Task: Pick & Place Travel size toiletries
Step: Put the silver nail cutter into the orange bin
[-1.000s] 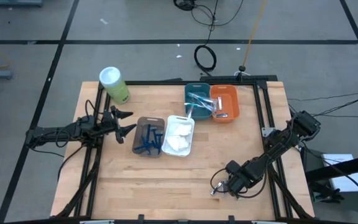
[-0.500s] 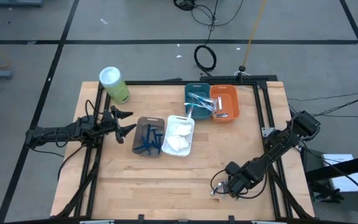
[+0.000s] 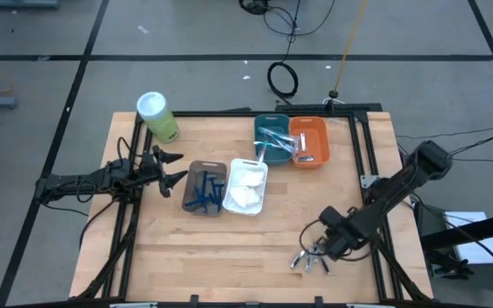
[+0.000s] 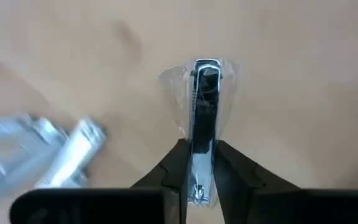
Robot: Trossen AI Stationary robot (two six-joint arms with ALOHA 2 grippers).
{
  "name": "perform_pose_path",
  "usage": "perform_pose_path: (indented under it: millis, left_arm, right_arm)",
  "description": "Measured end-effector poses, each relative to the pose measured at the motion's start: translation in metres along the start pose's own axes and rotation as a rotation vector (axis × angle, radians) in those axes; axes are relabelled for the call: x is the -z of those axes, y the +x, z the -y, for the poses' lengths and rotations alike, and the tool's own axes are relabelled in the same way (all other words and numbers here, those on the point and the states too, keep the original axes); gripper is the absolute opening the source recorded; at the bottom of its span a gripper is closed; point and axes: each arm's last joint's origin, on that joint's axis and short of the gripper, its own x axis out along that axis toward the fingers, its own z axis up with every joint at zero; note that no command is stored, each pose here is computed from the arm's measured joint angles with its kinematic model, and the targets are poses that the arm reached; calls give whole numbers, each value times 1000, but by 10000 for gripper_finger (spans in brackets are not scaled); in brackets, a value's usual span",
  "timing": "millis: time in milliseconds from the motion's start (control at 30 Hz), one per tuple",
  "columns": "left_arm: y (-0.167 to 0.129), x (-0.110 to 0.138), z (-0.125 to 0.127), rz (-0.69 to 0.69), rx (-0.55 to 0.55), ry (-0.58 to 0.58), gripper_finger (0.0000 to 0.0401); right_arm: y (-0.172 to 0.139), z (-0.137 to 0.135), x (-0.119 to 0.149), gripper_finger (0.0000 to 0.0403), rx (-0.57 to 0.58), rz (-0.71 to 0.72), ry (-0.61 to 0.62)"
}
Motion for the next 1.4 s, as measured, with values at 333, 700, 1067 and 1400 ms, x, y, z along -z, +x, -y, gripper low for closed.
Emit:
perform_pose_path:
  millis: [333, 700, 1067, 1400]
  left_arm:
    - [0, 0, 0, 0, 0, 0, 306]
    - [0, 0, 0, 0, 0, 0, 306]
    - [0, 0, 0, 0, 0, 0, 306]
    - [0, 0, 0, 0, 0, 0, 306]
  right_arm:
    - [-31, 6, -20, 44, -188, 481, -25]
    - [-14, -14, -82, 45, -395, 737, -172]
    - [-27, 31, -170, 45, -311, 929, -220]
    - [-47, 114, -195, 45, -116, 934, 23]
